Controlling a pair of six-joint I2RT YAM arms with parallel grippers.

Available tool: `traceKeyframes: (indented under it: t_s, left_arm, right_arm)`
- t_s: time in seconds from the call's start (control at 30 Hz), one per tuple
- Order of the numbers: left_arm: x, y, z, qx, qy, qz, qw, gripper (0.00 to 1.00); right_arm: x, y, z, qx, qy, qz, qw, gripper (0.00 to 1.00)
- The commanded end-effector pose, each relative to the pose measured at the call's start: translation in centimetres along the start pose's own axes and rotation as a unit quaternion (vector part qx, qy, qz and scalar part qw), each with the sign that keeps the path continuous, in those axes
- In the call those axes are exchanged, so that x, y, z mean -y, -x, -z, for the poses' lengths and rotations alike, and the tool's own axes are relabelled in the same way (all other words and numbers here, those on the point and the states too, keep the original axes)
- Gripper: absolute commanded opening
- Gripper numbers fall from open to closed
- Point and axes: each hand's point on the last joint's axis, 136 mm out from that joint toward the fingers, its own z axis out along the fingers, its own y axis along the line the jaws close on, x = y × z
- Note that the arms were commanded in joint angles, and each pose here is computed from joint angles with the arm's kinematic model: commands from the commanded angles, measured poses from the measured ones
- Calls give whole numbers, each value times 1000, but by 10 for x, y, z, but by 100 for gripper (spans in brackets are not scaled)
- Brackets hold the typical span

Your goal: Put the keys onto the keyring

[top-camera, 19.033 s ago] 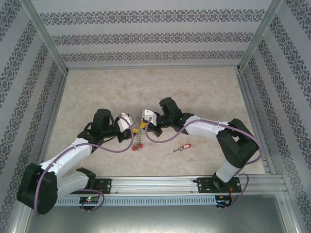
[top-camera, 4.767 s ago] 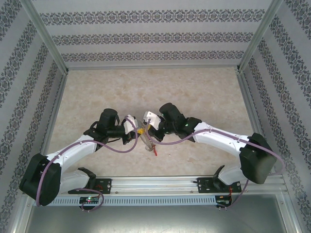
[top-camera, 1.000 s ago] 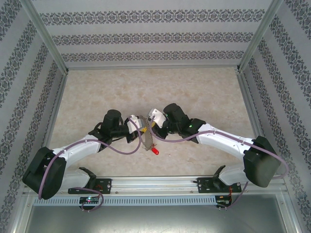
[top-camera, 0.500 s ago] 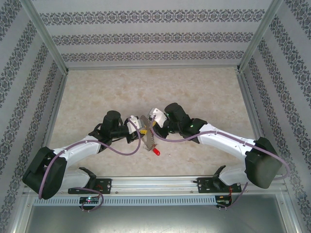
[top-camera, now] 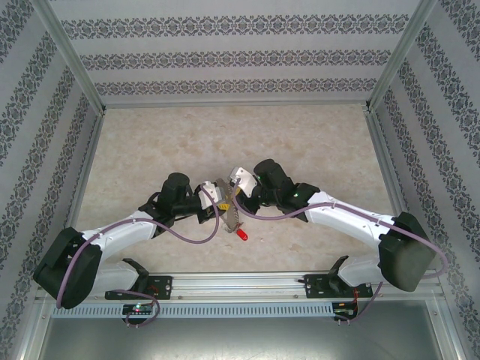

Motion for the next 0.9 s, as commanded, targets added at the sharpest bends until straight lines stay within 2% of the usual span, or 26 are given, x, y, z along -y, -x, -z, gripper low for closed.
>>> traceKeyframes:
  t_s: [0.0,0.5,0.73,0.87]
  left_arm:
    - [-4,13,-2,7,8,-12,1000,30]
    - [-1,18,-3,15,-3,-14,1000,30]
    - [-1,20,-5,14,-4,-18,1000,27]
    - [-4,18,-7,7,5,-19,1000,21]
  right_arm:
    - [-6,23,10,32,6,14,999,0]
    - [-8,25,7,31,11,17,999,0]
    - [-10,25,6,31,14,18,999,0]
    - [-10,24,6,30,14,18,999,0]
